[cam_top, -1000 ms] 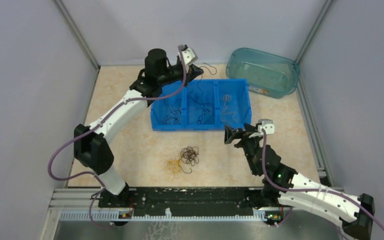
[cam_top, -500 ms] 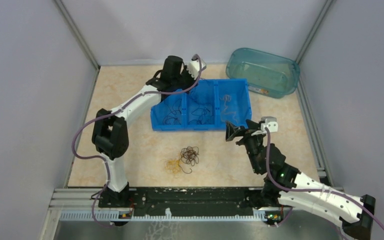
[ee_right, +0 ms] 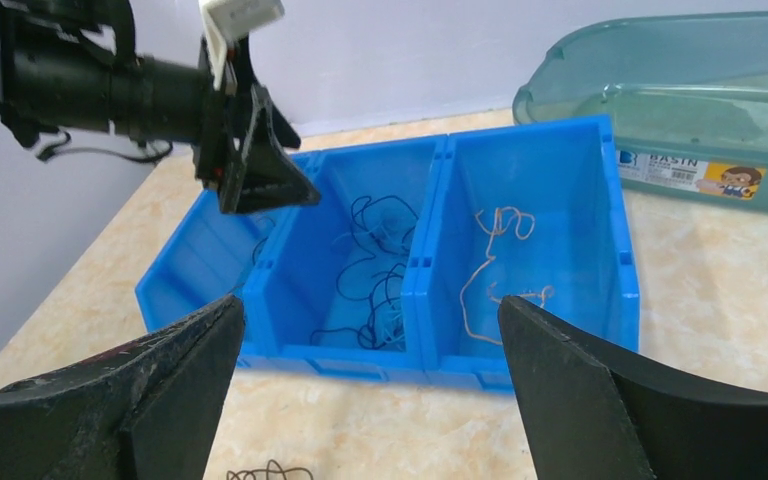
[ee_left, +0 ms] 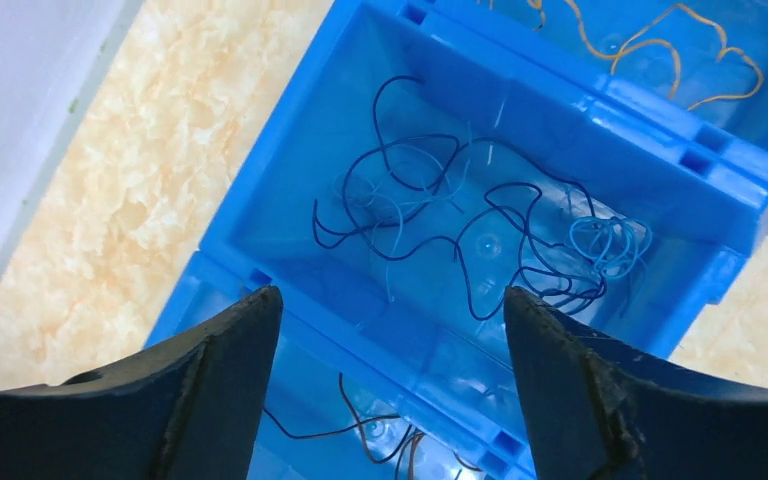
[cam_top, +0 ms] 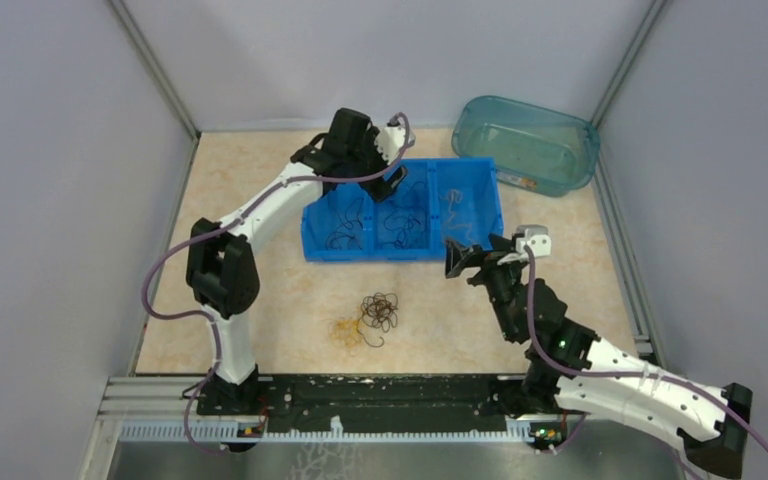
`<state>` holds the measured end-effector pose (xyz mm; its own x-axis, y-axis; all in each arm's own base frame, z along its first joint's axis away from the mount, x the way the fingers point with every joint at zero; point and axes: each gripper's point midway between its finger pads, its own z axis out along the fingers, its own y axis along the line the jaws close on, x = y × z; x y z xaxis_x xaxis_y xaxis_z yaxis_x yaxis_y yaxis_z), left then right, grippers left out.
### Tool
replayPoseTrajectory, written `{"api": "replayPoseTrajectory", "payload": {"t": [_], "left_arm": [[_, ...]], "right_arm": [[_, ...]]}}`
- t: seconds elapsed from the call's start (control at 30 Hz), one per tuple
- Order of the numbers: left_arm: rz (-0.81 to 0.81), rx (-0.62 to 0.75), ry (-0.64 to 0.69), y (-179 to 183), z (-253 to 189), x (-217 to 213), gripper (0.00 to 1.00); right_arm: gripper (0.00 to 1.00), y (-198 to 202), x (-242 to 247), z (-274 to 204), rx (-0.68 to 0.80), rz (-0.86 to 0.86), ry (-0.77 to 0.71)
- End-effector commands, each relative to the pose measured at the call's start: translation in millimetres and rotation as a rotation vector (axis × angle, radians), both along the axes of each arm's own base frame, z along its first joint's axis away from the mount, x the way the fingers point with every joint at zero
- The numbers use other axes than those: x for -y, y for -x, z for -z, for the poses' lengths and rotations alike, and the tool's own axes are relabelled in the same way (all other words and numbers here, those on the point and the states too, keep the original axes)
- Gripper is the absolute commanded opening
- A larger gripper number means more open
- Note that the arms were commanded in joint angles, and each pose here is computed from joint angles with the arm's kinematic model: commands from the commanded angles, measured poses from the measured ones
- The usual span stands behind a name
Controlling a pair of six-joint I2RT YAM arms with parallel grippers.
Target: Untangle the cables
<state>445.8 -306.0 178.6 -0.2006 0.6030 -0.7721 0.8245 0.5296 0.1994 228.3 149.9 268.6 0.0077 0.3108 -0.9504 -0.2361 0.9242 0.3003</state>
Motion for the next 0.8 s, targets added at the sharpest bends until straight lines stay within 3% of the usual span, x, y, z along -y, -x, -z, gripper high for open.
{"api": "replayPoseTrajectory", "payload": {"t": [0.0, 0.07, 0.17, 0.27, 0.47, 0.63, 0.77], "left_arm": [[0.059, 0.028, 0.032, 16, -55, 2, 0.89], [0.057, 0.04, 0.046, 22, -76, -1, 0.91], [0.057, 0.033, 0.053, 39, -100, -11, 0.98], [0.094, -0.047, 0.037, 77, -105, -28, 1.0], [0.13, -0.201, 0.0, 142, -89, -67, 1.0], [0.154, -0.186, 0.023, 176, -81, -94, 1.0], [0.085, -0.158, 0.047, 174, -74, -124, 1.0]], "right_arm": [[0.99, 2, -13, -17, -0.013, -0.048, -0.057], [0.99, 5, -24, -10, -0.035, -0.101, -0.069], [0.99, 20, -57, -5, -0.034, -0.309, -0.023], [0.99, 34, -89, 13, -0.087, -0.48, 0.043], [0.76, 60, -148, 83, -0.278, -0.775, 0.185], [0.68, 79, -186, 115, -0.336, -0.97, 0.212], [0.66, 85, -209, 118, -0.32, -1.032, 0.269]]}}
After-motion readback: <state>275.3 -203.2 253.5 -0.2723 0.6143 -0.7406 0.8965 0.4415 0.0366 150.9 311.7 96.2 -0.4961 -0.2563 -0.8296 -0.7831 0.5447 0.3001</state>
